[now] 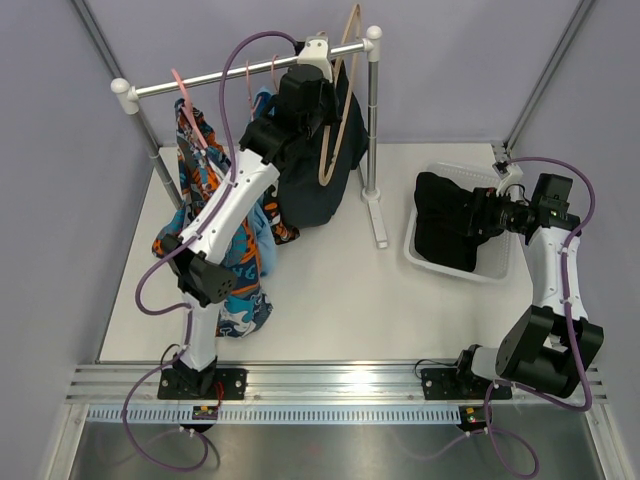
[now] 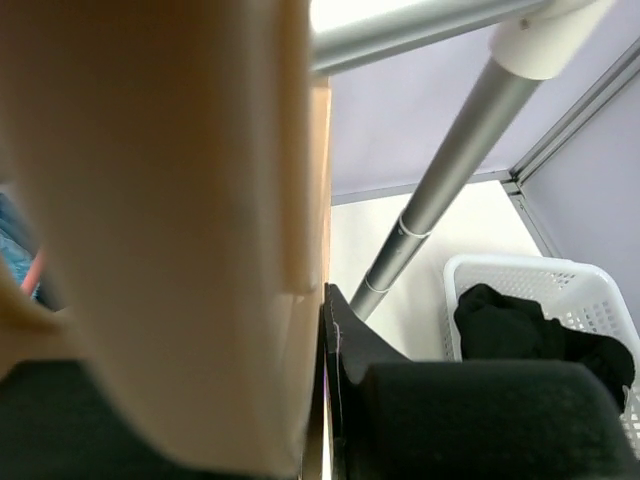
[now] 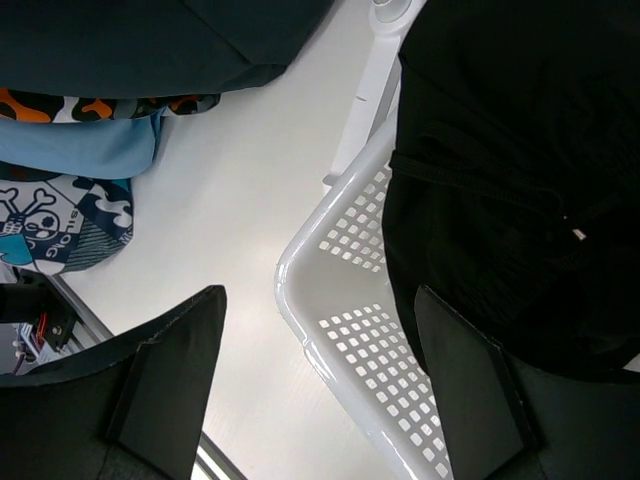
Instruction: Remove the shorts from the hanger
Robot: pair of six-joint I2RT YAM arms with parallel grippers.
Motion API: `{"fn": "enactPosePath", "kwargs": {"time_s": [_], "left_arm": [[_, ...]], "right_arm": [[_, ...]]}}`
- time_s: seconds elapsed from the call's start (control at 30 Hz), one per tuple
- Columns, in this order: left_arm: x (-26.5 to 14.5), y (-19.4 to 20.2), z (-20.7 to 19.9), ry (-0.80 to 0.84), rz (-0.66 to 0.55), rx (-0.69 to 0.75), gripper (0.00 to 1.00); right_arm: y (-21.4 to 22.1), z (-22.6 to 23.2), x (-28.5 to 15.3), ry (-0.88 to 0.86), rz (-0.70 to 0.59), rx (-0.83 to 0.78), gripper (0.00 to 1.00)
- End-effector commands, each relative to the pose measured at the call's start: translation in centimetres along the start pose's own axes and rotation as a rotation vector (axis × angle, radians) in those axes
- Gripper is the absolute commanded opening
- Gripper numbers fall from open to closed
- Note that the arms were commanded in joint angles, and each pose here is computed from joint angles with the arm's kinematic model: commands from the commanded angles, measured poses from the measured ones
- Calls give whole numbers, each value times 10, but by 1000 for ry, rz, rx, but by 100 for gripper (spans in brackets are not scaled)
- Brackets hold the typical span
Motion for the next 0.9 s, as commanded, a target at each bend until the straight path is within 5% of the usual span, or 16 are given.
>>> {"fn": "enactPosePath", "kwargs": {"time_s": [0.0, 0.87], "left_arm": [[7, -29, -4, 35, -95, -81, 0], [34, -7, -5, 38, -64, -160, 8]], "right_arm": [[-12, 11, -3, -47, -49, -55, 85], [-3, 21, 1, -133, -40, -22, 88]]}}
Point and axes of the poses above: each gripper's point midway between its finger pads, its own x axis out along the fingers, its own z axis along the line the jaws close on, y = z × x, the point moved 1 cm from there along -x, back along the fingers, and after that the axes turned 5 degrees about -x, right-handed, at the moved point
